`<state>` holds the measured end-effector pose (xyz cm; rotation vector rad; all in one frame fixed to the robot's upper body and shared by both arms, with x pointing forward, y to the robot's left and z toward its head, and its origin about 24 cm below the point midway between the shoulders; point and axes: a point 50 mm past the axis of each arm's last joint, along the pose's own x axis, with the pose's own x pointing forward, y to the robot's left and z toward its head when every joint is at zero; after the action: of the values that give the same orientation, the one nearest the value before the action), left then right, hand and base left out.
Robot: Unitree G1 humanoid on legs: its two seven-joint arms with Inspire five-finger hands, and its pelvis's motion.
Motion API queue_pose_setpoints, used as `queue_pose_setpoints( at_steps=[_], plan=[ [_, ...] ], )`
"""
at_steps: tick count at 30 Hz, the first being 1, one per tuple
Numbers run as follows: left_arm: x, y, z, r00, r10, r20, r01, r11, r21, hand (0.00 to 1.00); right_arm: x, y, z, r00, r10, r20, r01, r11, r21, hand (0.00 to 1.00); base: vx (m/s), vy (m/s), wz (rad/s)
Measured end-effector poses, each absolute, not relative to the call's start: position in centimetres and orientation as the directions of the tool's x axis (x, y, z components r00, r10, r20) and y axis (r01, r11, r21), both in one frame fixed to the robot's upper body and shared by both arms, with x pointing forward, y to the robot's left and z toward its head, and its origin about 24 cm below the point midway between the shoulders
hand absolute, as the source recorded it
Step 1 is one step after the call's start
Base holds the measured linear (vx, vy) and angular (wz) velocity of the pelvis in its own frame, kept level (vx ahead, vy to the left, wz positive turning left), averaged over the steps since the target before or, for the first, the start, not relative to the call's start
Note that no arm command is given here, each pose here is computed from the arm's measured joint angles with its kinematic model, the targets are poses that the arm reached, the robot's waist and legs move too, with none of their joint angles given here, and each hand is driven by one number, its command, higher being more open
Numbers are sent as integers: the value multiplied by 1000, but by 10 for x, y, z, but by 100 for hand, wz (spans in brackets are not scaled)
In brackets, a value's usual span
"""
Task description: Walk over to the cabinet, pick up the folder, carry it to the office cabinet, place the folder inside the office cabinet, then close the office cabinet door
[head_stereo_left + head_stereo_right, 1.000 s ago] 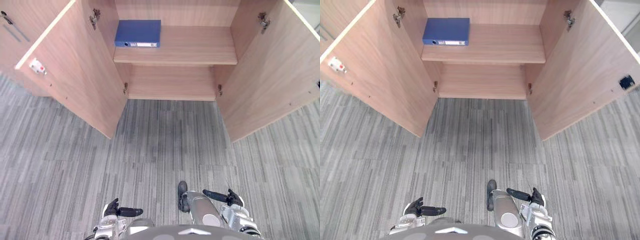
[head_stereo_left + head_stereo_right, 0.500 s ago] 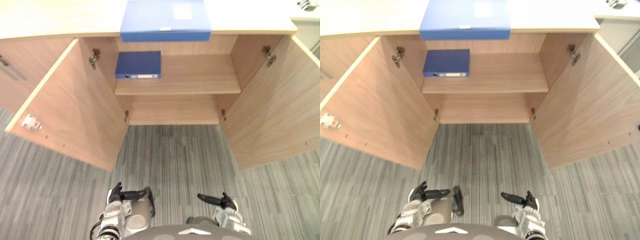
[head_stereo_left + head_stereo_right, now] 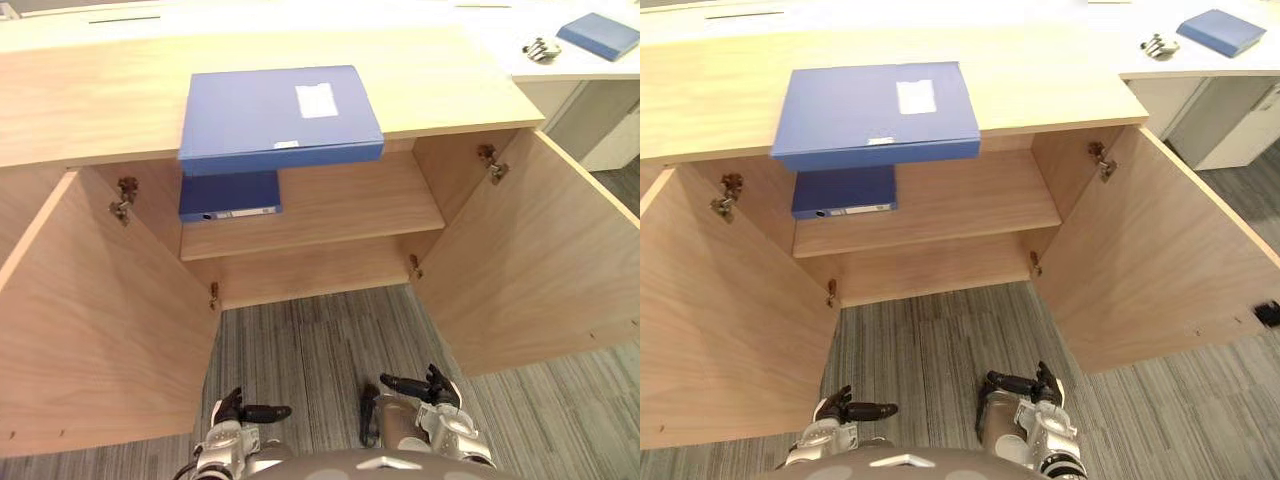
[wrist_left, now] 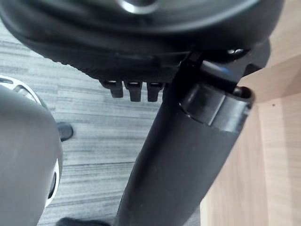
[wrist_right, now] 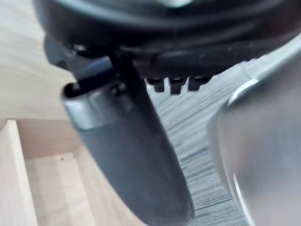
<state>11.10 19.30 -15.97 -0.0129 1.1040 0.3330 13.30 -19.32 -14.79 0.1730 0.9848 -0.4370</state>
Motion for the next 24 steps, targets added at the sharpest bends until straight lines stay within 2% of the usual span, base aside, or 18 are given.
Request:
queue_pose_setpoints(
  at_steps=[3,8,14,24],
  plan=[
    [110,183,-161,404,235,-884,-269,954,130,100,126,-204,-149,442,-305,-844,457,886,-81,100,396,-285,54],
    [129,180,-153,470,234,-851,-277,955,110,100,117,-203,-153,415,-308,-856,457,884,-96,100,204,-189,40],
    [139,168,-151,500,206,-841,-270,960,75,100,117,-198,-154,410,-299,-862,463,882,-86,100,120,124,-7],
    [124,172,-157,454,211,-866,-266,959,95,100,106,-194,-158,382,-289,-878,466,881,-87,100,76,108,-9]
  ],
)
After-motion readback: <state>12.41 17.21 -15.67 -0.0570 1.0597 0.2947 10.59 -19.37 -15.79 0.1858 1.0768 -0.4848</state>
